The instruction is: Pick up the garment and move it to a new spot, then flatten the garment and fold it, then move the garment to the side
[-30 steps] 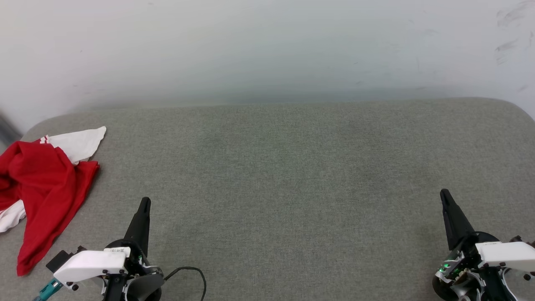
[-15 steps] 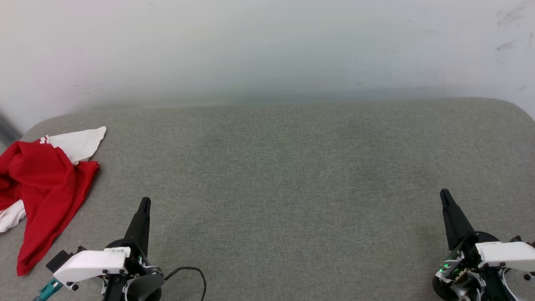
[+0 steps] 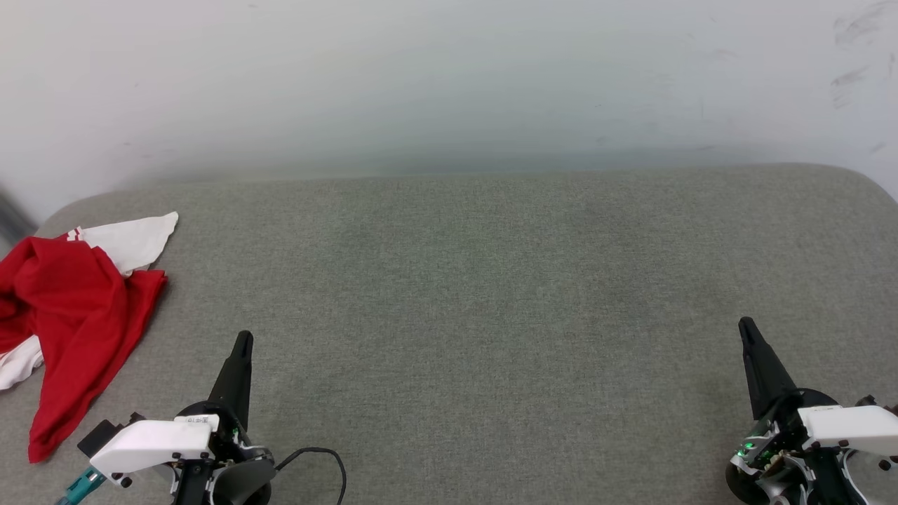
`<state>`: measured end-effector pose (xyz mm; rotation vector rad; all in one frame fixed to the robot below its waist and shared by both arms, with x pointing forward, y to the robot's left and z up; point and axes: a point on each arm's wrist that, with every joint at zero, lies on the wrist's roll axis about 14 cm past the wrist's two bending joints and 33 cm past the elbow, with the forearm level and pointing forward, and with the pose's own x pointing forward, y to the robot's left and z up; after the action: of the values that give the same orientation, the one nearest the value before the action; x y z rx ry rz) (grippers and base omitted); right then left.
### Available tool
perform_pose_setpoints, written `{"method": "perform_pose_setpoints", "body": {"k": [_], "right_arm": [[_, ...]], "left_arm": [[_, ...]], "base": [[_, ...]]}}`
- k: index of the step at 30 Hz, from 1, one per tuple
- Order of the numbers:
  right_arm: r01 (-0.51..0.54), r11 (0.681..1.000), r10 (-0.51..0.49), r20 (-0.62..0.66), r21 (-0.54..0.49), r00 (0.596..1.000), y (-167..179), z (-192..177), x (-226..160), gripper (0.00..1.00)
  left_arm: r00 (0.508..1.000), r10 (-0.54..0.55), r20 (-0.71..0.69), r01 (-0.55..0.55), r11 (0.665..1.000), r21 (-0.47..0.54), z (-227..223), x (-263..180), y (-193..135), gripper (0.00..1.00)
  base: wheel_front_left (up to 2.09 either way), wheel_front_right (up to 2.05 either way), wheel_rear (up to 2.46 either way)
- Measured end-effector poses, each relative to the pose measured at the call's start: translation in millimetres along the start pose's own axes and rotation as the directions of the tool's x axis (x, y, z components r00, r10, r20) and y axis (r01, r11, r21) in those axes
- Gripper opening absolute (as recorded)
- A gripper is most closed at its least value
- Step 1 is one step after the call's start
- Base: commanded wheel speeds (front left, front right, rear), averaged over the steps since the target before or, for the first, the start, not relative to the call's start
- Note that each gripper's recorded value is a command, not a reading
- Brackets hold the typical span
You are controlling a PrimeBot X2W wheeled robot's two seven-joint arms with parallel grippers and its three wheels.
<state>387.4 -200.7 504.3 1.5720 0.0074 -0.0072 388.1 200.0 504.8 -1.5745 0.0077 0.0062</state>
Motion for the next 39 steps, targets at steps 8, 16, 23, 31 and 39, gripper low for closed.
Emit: {"method": "perform_pose_setpoints", "body": {"k": [8, 16, 23, 31, 39], "right_arm": [[0.006, 1.0, -0.006, 0.0, 0.0, 1.0, -2, 0, -1, 1.0], [0.089, 0.996, -0.089, 0.013, -0.003, 0.996, -30, 1, -15, 1.0], [0.087, 0.996, -0.086, 0.024, -0.035, 0.996, -29, -1, -18, 1.0], [0.086, 0.99, -0.082, 0.039, -0.112, 0.996, -28, -2, -19, 1.0], [0.068, 0.965, -0.053, 0.063, -0.254, 0.997, -19, 4, -18, 1.0]], "left_arm": [[1.0, 0.006, -0.001, -0.006, 1.0, -0.001, 0, 0, 2, 1.0], [0.996, 0.092, 0.01, -0.092, 0.996, 0.001, -1, -15, 31, 1.0], [0.996, 0.08, 0.03, -0.081, 0.996, 0.033, 0, -16, 27, 1.0], [0.995, 0.076, 0.058, -0.081, 0.993, 0.09, 4, -19, 26, 1.0], [0.992, 0.059, 0.114, -0.079, 0.98, 0.185, 19, -23, 21, 1.0]], "base": [[0.0, 0.0, 0.0], [0.0, 0.0, 0.0], [0.0, 0.0, 0.0], [0.0, 0.0, 0.0], [0.0, 0.0, 0.0]]}}
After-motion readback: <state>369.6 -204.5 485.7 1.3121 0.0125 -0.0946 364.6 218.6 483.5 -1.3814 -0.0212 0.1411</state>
